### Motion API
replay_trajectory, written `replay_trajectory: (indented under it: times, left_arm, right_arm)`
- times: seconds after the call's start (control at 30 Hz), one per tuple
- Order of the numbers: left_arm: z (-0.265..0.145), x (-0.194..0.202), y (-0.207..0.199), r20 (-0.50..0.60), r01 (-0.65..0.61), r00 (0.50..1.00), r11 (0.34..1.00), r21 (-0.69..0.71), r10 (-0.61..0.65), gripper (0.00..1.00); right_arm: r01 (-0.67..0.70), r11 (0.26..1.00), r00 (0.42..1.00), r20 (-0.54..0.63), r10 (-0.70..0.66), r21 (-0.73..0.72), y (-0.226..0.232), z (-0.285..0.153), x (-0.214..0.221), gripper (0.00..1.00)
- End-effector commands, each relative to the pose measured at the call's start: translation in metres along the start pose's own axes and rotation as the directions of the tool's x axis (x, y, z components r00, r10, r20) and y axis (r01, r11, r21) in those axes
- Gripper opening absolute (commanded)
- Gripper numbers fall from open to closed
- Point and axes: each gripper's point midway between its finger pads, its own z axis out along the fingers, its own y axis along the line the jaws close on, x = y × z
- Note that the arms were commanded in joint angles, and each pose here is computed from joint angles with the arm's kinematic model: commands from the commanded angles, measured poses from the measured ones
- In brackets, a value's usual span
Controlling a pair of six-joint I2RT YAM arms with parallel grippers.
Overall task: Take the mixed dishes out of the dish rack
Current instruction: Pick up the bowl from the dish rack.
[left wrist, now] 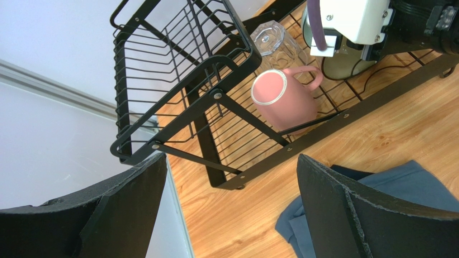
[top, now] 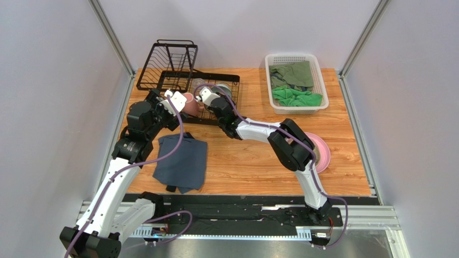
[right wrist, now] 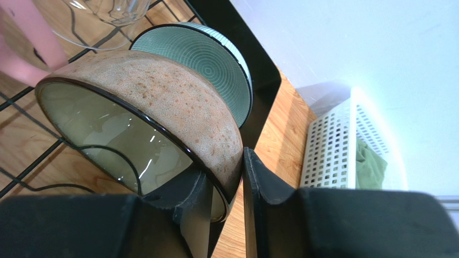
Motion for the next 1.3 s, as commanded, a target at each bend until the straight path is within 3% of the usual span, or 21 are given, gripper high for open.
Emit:
replay_trajectory:
  times: [0.0, 1.27]
  left_arm:
    - [-0.004, -0.010, 0.010, 0.048, 0.020, 0.999, 0.999, -0.047, -0.018, 0.98]
    - [-0.013, -0.020, 0.019, 0.071, 0.035, 0.997, 0.996, -0.080, -0.030, 0.98]
  right_arm:
    - [-0.048, 0.996, 0.996, 0.081, 0.041, 0.079, -0.003, -0.003, -0.026, 0.00]
    - [-0.056, 0.956, 0.988, 0.157, 0.010, 0.290, -0.060, -0.018, -0.068, 0.00]
